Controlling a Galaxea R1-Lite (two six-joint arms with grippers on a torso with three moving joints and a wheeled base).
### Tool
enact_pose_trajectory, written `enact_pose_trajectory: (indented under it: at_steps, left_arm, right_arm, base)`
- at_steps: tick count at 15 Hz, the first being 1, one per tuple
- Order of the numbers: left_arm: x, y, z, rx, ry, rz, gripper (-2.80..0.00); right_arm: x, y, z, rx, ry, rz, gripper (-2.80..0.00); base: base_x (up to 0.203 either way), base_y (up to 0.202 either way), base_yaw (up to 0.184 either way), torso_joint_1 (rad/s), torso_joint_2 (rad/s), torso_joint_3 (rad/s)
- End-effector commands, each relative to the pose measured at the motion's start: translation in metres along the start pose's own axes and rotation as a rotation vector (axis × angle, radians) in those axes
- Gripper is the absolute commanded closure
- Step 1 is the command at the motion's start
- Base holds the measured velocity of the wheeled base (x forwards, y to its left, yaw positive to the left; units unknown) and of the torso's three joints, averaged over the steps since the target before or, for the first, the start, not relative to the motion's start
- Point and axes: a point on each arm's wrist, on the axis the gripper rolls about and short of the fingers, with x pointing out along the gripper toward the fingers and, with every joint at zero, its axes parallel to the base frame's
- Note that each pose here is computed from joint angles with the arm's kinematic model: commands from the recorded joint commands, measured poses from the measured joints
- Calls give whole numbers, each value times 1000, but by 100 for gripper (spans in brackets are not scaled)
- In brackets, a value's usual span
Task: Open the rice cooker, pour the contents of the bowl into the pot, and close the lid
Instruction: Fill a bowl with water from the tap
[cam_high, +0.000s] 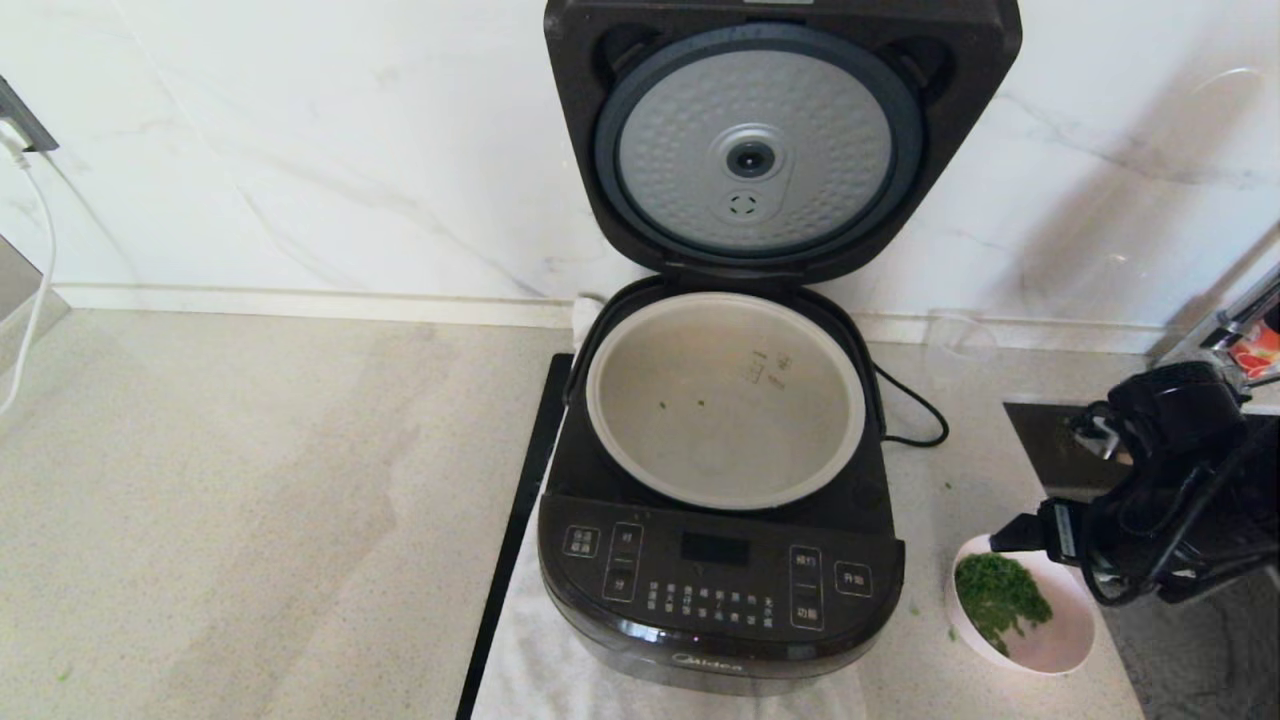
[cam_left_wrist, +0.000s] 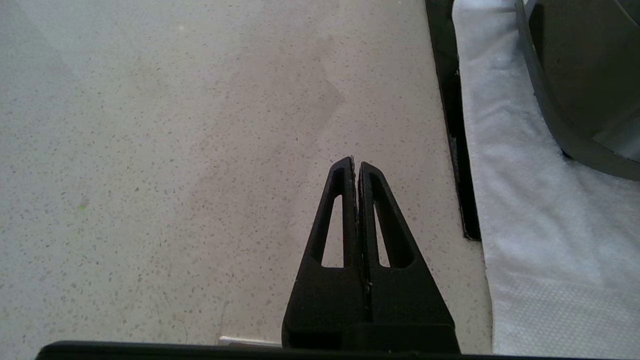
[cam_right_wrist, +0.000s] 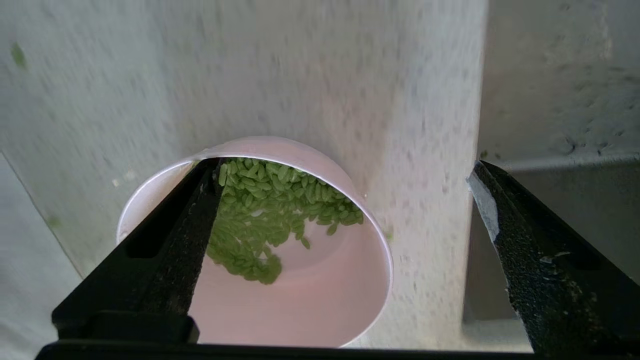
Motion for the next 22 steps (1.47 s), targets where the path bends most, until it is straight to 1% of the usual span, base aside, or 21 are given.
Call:
enact_pose_trajectory:
  at_steps: [1,3,4,5,7,11,14,16,18,22]
  left_arm:
    - [0,0,0,0,0,0,0]
    - [0,0,0,0,0,0,0]
    - [0,0,0,0,0,0,0]
    - [0,0,0,0,0,0,0]
    - [0,0,0,0,0,0,0]
    - [0,0,0,0,0,0,0]
    - [0,0,0,0,0,0,0]
    - [0,0,0,0,0,0,0]
    - [0,0,0,0,0,0,0]
    - [0,0,0,0,0,0,0]
  right_arm:
    - [6,2,8,9,-6,1,-280]
    - [12,3,14,15,-6,2,-280]
    - [14,4,18,39,-12,2,-280]
    - [14,3,20,62,-18,-2,-280]
    - [8,-6,23,76,-32,-16,-280]
    - [-5,-26,18,66,26,-45,-280]
    - [0,-29,14,71,53,-40,-280]
    - [10,-30,9,74,91,-35,-280]
    - [16,-30,6,78,121,-11,-280]
    - [18,-31,6,83,126,-11,-280]
  base:
    - [0,0,0,0,0,0]
    - [0,0,0,0,0,0]
    - [0,0,0,0,0,0]
    - [0,0,0,0,0,0]
    - [0,0,0,0,0,0]
    - [0,0,0,0,0,0]
    - [0,0,0,0,0,0]
    - [0,0,0,0,0,0]
    - [0,0,0,0,0,0]
    - [0,0,0,0,0,0]
